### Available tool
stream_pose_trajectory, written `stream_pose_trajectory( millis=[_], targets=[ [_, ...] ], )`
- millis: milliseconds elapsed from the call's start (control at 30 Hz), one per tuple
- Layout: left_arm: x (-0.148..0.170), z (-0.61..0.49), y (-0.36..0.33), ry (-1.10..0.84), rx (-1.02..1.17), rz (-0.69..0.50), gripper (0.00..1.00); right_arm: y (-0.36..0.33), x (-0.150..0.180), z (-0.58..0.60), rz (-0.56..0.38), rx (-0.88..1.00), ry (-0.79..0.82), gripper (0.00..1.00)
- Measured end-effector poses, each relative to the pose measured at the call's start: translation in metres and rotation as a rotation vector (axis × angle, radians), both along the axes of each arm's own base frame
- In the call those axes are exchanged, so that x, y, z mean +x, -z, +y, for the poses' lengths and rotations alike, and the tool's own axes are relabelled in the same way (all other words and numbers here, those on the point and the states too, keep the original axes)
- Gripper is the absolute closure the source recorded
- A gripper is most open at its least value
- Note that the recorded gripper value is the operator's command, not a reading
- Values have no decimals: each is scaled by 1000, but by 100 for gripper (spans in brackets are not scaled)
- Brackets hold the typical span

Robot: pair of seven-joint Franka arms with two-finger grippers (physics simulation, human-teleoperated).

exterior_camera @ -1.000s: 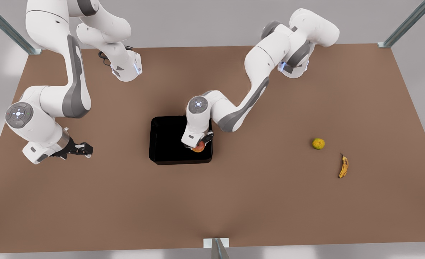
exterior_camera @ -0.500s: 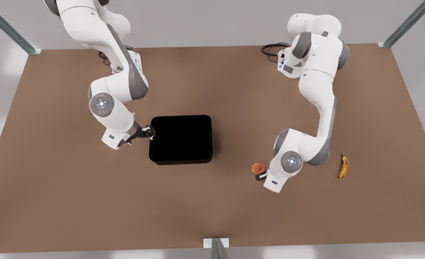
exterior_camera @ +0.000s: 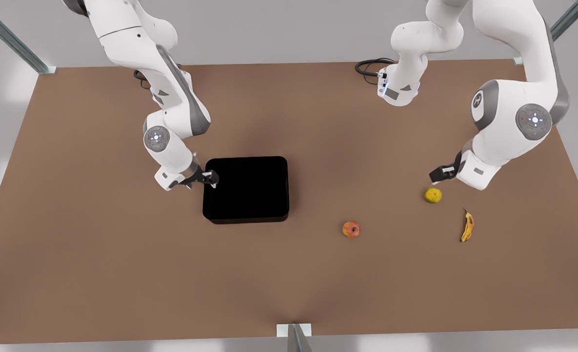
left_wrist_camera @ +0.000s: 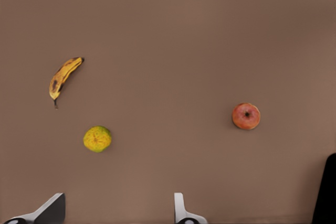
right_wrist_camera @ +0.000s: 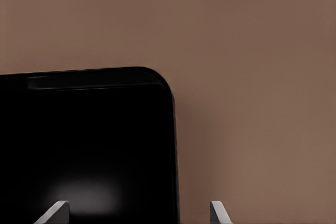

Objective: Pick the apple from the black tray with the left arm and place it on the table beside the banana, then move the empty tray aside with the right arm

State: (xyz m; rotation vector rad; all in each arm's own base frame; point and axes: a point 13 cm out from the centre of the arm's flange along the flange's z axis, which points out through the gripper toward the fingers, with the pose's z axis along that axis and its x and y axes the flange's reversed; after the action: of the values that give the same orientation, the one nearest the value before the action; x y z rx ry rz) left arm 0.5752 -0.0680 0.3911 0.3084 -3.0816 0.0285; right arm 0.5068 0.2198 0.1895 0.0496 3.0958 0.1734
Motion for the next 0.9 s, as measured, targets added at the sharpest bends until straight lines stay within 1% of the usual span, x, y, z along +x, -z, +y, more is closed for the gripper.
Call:
stream_pose_trajectory(
  millis=[200,367,400,433,500,567,600,667,733,767,800,900],
  targets=[
    [1,-21,-21,116,-17,-32,0,40,-4,-5,24,-20,27,0],
    [-1,-25,-23,175,-21,-27,0,70,-7,-11,40,-36,38,1],
    [-1,-24,-22,183,-21,-25,0,77,-7,-12,43,-39,39,4],
    [-1,-23,-22,189,-22,-24,0,83,-7,-13,46,-42,38,11],
    [-1,-21,-22,200,-22,-22,0,89,-7,-13,44,-44,37,21],
    [-1,-19,-22,211,-22,-22,0,90,-6,-13,37,-43,36,33],
    [-1,-18,-23,217,-22,-23,0,90,-5,-13,34,-42,35,37],
    [-2,-18,-23,229,-22,-22,0,90,-5,-12,30,-41,33,38],
    [-2,-19,-23,241,-22,-21,0,92,-8,-10,32,-42,28,42],
    [-3,-20,-23,247,-22,-21,0,93,-9,-10,32,-42,26,46],
    [-3,-20,-23,253,-23,-21,0,93,-10,-10,32,-42,25,52],
    [-3,-22,-23,268,-23,-20,0,94,-10,-10,31,-41,21,67]
  ],
)
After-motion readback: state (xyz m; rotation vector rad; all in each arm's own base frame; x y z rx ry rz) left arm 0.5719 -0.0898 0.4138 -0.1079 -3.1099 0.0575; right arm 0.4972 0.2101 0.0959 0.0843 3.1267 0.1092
